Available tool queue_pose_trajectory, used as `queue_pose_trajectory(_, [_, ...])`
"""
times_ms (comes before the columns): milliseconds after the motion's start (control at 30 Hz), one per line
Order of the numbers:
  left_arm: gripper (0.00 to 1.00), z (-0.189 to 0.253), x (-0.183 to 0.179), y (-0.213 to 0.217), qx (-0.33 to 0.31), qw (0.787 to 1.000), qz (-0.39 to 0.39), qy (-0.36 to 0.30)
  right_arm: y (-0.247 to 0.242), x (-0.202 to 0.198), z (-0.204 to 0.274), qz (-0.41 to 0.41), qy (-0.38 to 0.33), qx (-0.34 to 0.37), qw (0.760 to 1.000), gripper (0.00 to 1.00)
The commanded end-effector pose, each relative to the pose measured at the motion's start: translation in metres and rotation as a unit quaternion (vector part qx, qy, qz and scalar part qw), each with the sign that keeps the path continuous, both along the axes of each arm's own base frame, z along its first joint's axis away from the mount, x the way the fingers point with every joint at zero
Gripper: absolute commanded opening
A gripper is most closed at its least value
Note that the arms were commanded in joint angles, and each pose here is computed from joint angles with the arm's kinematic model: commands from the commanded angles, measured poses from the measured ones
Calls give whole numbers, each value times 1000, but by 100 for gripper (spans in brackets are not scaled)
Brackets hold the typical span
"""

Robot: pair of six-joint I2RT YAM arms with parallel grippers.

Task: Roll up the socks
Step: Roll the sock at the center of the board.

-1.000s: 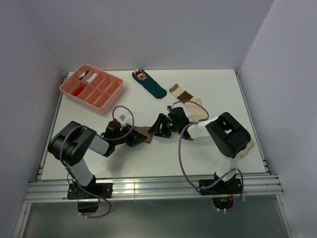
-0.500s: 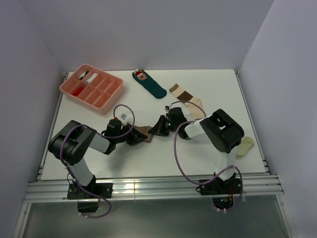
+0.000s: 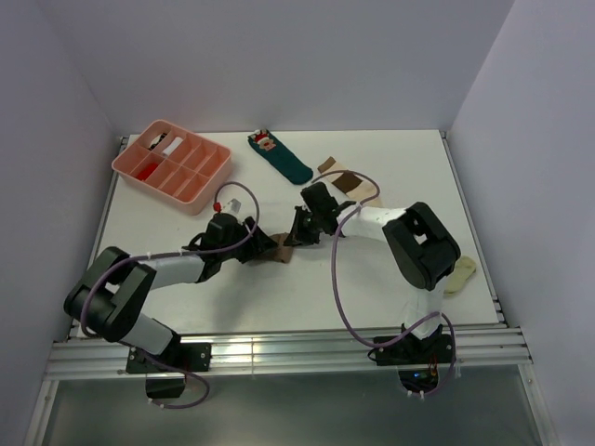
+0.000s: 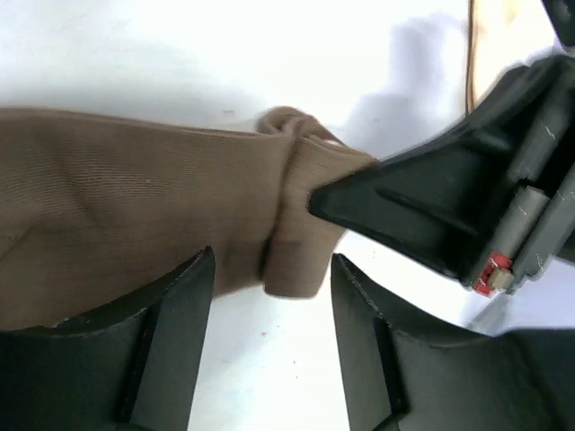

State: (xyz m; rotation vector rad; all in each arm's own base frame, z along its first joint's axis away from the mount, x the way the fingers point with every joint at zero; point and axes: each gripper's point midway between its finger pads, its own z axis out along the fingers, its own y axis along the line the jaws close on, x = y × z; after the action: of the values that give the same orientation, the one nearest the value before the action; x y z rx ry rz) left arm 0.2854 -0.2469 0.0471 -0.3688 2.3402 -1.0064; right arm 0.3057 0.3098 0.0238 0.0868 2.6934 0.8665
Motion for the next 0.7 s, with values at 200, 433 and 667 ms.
queue_pose_trajectory(200, [62, 51, -2, -6, 213, 963, 10, -167, -56, -15, -6, -20, 51, -179, 982, 0])
queue_pose_trajectory(433, [61, 46, -29, -47, 287, 934, -30, -212, -61, -19, -5, -13, 58, -221, 973, 0])
queue_pose_trajectory(667, [61, 33, -39, -80, 340, 907, -60, -241, -62, -22, -3, -8, 68, -230, 971, 0])
